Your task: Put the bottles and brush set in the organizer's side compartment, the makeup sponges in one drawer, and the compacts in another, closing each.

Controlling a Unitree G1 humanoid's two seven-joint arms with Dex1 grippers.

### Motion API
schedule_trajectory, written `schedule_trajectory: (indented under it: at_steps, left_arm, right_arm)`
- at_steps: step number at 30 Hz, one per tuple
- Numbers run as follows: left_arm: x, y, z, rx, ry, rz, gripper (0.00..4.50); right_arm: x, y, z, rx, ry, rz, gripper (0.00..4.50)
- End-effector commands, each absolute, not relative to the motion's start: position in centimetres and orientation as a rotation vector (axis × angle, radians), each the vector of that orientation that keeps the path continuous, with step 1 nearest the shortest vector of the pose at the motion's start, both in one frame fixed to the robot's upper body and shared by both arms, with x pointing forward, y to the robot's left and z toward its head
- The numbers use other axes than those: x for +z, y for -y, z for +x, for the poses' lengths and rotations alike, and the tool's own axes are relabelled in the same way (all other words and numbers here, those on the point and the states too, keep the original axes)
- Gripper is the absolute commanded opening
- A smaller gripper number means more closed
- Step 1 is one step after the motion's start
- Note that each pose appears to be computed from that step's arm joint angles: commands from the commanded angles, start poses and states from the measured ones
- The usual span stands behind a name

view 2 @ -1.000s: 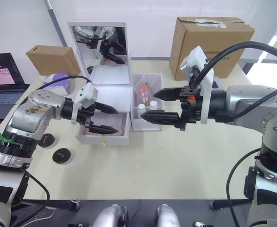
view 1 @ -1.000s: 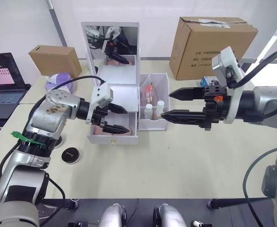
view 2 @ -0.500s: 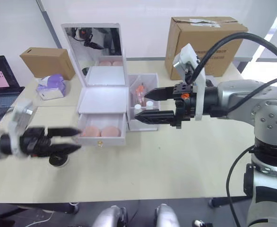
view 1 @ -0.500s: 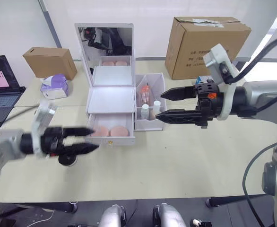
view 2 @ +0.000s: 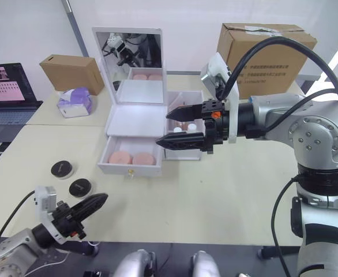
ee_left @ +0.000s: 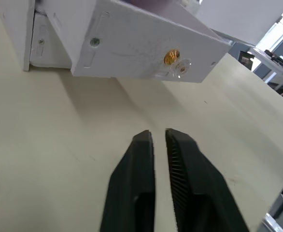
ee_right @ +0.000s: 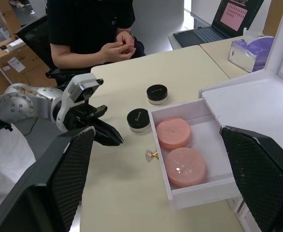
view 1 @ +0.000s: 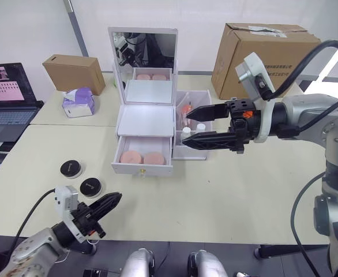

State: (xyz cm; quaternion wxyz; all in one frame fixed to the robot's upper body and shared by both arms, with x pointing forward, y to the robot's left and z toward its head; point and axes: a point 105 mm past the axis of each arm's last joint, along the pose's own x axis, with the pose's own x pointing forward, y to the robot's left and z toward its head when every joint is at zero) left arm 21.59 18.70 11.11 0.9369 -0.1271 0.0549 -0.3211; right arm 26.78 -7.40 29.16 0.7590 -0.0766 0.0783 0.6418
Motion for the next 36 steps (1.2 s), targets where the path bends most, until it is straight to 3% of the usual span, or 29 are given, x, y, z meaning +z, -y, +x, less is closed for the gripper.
schedule_trajectory:
  at_steps: [1,18,36]
  left_arm:
    - [12.6,-17.6,22.8,-0.641,-0.014,-0.194,0.04]
    - [13.4,-17.1,31.3,-0.546,0.073,-0.044,0.04]
    - [13.9,-14.7,34.7,-0.581,0.081,-0.034,0.04]
  right_arm:
    - [30.0,7.7,26.4,1.385,-0.126,-0.19,4.5]
    - [30.2,8.7,26.2,1.283,-0.125,-0.222,4.5]
    - [30.2,9.5,25.6,1.212,-0.142,-0.236,4.5]
